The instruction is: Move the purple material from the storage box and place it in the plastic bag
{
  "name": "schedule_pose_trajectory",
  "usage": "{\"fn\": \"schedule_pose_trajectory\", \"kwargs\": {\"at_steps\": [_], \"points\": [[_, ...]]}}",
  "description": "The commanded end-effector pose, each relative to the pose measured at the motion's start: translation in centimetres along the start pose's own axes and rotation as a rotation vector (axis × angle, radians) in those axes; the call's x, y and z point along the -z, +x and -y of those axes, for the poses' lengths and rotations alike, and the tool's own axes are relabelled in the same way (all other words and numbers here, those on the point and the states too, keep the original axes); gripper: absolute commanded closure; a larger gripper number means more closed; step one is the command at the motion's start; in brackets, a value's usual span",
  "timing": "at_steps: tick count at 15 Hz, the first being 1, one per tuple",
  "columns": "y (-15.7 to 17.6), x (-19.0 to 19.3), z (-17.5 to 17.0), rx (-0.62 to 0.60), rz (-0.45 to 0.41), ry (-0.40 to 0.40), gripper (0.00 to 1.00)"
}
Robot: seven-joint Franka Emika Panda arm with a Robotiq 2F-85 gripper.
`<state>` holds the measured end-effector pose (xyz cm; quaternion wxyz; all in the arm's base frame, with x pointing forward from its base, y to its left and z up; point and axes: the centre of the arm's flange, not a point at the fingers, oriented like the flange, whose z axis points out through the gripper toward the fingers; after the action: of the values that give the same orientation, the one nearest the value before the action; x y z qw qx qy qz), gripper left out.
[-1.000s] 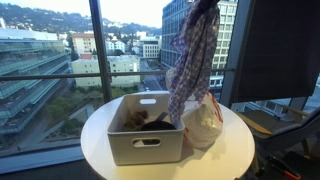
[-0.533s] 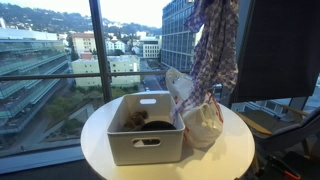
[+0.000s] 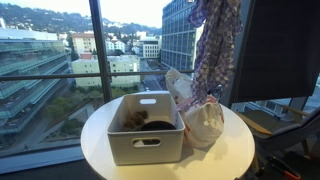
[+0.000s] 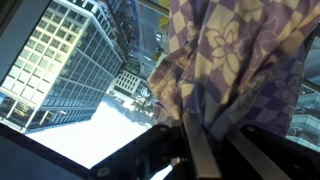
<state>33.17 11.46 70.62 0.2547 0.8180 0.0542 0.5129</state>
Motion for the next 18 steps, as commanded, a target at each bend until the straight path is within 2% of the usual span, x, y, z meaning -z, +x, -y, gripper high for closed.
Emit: {"fn": "schedule_pose_trajectory", "kwargs": {"at_steps": [1,8,13,18], "points": [[2.5,0.2,-0.4,0.010,-0.082,-0.067,0.98],[2.8,-1.7,-1.2,0.070,-0.126,-0.159,0.98],[3.8,-1.0,-2.6,0.095,-0.165,-0.246,0.98],[3.8,-1.8,-1.9,0.115,-0.172,-0.244,0.98]]}}
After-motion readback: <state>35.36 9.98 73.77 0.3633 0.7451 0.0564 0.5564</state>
